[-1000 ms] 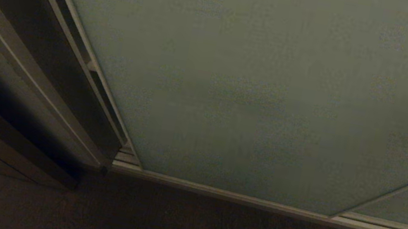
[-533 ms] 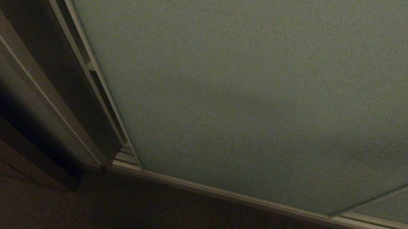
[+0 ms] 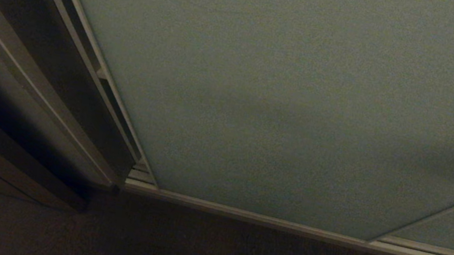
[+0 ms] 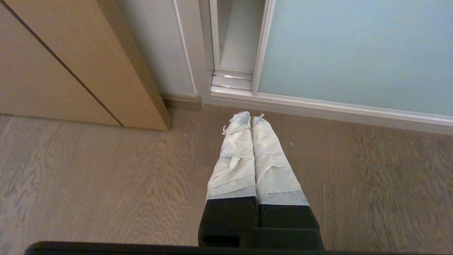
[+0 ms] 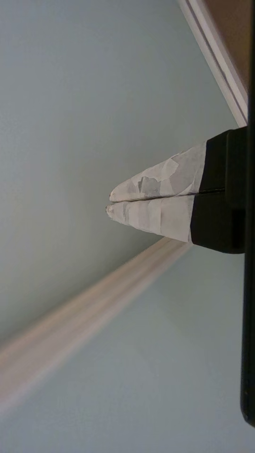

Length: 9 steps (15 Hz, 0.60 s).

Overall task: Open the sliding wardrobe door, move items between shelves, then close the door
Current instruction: Close the door

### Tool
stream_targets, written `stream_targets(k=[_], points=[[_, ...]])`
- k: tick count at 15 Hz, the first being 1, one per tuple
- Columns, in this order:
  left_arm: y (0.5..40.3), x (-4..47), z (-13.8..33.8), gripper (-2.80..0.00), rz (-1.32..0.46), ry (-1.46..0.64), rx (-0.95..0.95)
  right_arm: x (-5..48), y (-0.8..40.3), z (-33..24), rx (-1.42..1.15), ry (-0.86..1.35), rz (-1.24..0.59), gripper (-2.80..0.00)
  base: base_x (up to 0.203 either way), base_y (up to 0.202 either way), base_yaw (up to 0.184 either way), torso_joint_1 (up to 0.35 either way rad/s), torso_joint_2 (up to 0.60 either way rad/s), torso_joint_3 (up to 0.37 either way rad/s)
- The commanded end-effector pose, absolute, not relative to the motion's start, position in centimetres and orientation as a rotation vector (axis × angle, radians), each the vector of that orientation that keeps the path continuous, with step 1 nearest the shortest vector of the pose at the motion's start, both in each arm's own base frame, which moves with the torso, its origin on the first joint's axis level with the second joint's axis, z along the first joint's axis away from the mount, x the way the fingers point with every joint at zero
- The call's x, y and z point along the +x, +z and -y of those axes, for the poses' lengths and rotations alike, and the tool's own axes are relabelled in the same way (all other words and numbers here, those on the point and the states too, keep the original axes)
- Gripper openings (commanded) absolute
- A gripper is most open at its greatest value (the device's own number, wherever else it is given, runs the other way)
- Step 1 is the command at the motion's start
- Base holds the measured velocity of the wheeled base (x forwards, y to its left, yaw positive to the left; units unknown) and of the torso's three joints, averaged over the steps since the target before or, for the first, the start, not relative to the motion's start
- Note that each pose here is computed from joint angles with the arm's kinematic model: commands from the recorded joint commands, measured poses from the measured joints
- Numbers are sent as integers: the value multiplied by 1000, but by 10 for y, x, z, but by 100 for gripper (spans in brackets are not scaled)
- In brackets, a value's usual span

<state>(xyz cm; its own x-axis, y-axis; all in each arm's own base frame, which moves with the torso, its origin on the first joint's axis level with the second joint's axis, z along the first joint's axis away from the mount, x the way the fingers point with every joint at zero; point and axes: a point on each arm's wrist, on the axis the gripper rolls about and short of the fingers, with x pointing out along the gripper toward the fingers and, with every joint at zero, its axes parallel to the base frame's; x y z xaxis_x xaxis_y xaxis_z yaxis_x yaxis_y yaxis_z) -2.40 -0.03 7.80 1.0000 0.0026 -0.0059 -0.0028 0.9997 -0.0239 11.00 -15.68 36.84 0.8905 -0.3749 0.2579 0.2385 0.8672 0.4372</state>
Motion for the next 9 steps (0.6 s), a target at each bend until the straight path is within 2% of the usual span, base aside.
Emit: stream_targets(k=[1, 9], points=[[78, -24, 0, -280, -6, 3, -25, 118, 358, 179, 457, -326, 302, -280, 0, 0, 0, 0, 0, 0], [78, -24, 0, -280, -6, 3, -25, 133, 344, 203, 542, -269, 236, -280, 0, 0, 0, 0, 0, 0]])
